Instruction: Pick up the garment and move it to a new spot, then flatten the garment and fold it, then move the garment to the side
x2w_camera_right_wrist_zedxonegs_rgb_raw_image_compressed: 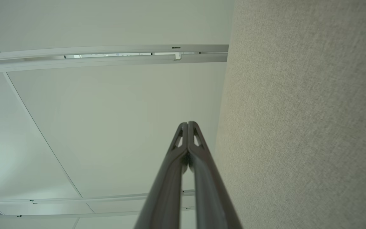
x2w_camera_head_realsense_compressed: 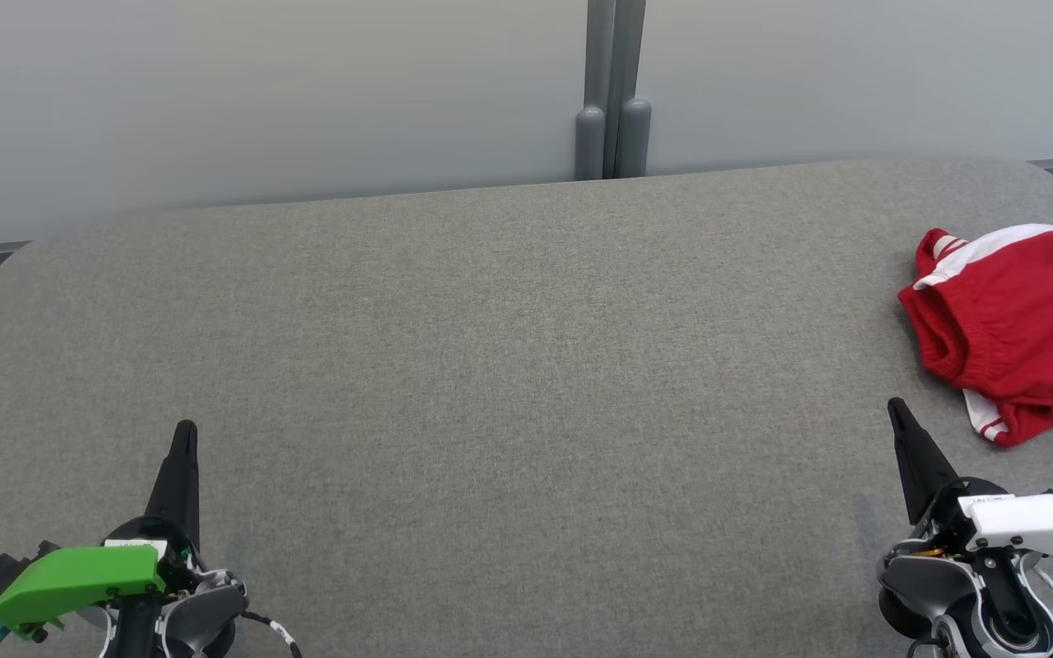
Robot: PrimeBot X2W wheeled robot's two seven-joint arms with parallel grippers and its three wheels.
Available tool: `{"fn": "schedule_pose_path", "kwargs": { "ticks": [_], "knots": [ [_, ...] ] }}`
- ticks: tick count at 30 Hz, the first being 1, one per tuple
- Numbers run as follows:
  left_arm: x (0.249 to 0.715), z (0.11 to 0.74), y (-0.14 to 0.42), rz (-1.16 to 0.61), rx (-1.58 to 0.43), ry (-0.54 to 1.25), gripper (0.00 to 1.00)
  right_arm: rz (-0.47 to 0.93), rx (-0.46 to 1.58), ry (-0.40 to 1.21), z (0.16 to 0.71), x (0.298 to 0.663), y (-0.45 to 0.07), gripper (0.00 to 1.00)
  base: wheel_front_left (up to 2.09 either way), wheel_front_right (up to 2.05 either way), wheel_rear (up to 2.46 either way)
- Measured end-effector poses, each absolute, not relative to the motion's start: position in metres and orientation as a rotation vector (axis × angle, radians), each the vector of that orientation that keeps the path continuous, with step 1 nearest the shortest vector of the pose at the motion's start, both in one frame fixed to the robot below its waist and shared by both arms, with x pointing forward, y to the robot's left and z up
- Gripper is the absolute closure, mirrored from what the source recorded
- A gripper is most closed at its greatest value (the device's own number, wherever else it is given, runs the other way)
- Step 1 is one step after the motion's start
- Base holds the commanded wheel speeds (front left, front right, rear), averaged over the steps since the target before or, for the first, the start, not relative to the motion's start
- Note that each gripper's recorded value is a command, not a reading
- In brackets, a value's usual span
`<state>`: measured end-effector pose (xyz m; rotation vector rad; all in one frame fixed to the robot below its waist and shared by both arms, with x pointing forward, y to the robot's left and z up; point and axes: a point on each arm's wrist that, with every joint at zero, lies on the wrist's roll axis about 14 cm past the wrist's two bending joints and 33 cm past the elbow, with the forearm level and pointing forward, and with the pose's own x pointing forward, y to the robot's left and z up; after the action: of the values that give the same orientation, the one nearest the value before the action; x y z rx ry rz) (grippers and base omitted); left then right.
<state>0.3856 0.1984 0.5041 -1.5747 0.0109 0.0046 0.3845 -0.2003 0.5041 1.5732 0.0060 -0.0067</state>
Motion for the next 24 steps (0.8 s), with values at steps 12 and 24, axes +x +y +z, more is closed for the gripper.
{"fn": "schedule_pose_path", "kwargs": {
  "ticks": [12, 24],
  "knots": [
    [0.3856, 0.5041, 0.1984, 0.005, -1.575, 0.011, 1.00, -0.007, 1.573, 0.006, 0.5041, 0.3845, -0.2003, 1.00, 0.00, 0.00, 0.00],
    [0.3856, 0.5042, 0.1985, 0.005, -1.575, 0.011, 1.00, -0.006, 1.573, 0.006, 0.5042, 0.3845, -0.2003, 1.00, 0.00, 0.00, 0.00]
  ]
}}
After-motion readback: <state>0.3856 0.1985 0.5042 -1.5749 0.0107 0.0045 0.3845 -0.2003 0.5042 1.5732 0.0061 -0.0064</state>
